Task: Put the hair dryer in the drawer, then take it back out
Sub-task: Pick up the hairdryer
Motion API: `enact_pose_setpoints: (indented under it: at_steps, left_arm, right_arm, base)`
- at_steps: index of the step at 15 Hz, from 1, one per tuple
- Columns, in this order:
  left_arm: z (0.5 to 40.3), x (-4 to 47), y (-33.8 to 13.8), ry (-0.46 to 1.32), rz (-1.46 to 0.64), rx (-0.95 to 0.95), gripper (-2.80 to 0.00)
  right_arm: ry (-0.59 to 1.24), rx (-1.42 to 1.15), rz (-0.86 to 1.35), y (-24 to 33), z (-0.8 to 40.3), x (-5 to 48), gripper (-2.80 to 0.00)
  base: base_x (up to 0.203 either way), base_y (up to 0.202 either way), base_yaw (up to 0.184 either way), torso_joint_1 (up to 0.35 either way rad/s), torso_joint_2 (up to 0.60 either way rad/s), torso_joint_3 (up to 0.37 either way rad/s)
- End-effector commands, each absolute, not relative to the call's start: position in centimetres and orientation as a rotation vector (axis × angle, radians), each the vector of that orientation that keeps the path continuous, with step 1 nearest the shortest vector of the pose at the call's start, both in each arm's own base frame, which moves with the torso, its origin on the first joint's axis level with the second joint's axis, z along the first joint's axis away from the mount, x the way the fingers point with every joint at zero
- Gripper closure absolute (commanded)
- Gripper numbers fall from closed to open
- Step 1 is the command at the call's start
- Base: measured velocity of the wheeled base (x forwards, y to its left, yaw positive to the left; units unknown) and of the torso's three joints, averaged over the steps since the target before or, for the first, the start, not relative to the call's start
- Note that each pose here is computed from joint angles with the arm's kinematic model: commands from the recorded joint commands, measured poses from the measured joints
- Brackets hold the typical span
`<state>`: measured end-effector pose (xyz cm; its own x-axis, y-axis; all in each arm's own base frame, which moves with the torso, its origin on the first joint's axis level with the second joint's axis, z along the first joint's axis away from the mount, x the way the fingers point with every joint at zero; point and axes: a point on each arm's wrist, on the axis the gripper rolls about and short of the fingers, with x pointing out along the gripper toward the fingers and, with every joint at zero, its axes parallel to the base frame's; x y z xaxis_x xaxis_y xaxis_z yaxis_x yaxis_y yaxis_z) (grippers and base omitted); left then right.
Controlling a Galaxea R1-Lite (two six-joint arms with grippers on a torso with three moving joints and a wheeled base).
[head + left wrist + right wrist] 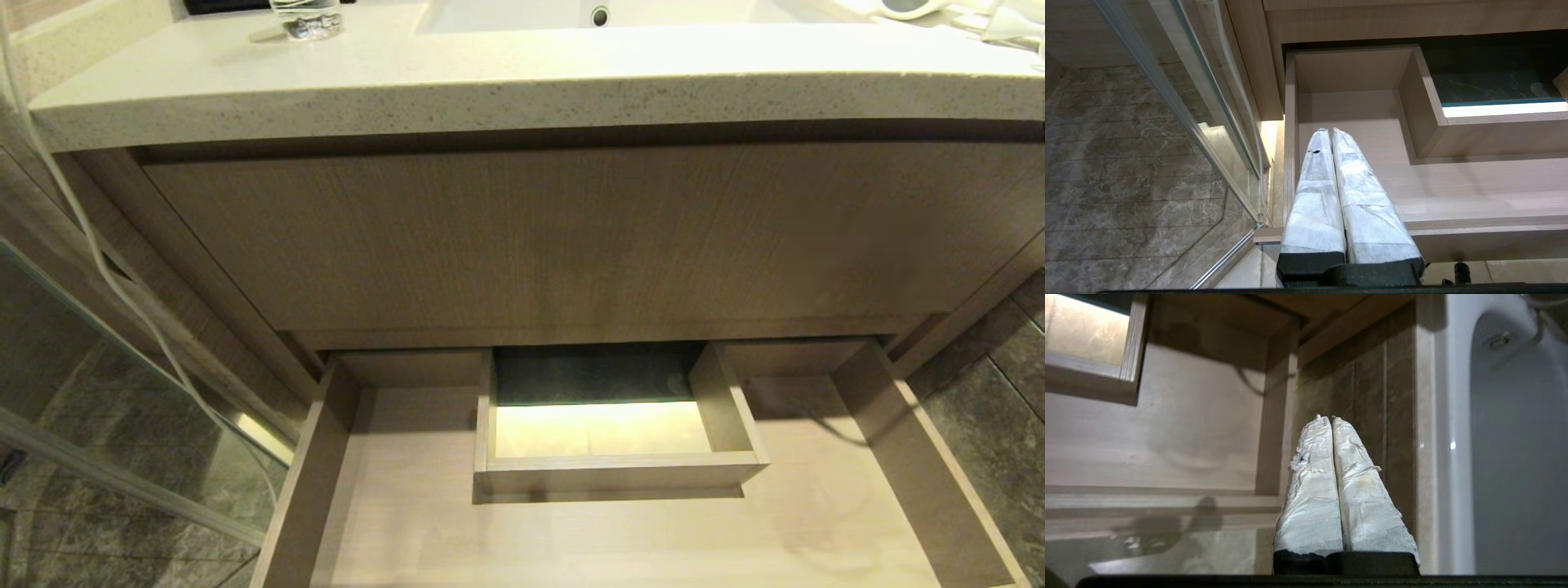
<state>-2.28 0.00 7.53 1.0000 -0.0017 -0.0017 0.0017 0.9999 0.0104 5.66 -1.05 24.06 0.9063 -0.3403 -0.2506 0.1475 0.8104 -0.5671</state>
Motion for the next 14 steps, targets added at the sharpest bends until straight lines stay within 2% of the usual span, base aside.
enact_pose_setpoints:
  at_steps: [1,4,8,14]
  left_arm:
    - [7.5,-2.3,0.0,0.002,0.000,0.011,0.00]
    - [7.5,-2.3,0.0,0.002,-0.002,0.011,0.00]
    - [7.5,-2.3,0.0,0.002,-0.002,0.011,0.00]
    - [7.5,-2.3,0.0,0.001,0.000,0.005,0.00]
  right_arm:
    - [0.299,-0.535,-0.286,-0.9,20.3,3.7,0.00]
    - [0.256,-0.473,-0.304,-0.8,14.8,2.0,0.00]
    - [0.248,-0.337,-0.290,-0.6,10.4,-0.5,0.00]
    - [-0.045,-0.168,-0.053,-0.1,8.5,-2.5,0.00]
  base:
    - [0.000,0.000,0.000,0.000,0.00,0.000]
    - [0.000,0.000,0.000,0.000,0.00,0.000]
    - [0.000,0.000,0.000,0.000,0.00,0.000]
    - [0.000,0.000,0.000,0.000,0.00,0.000]
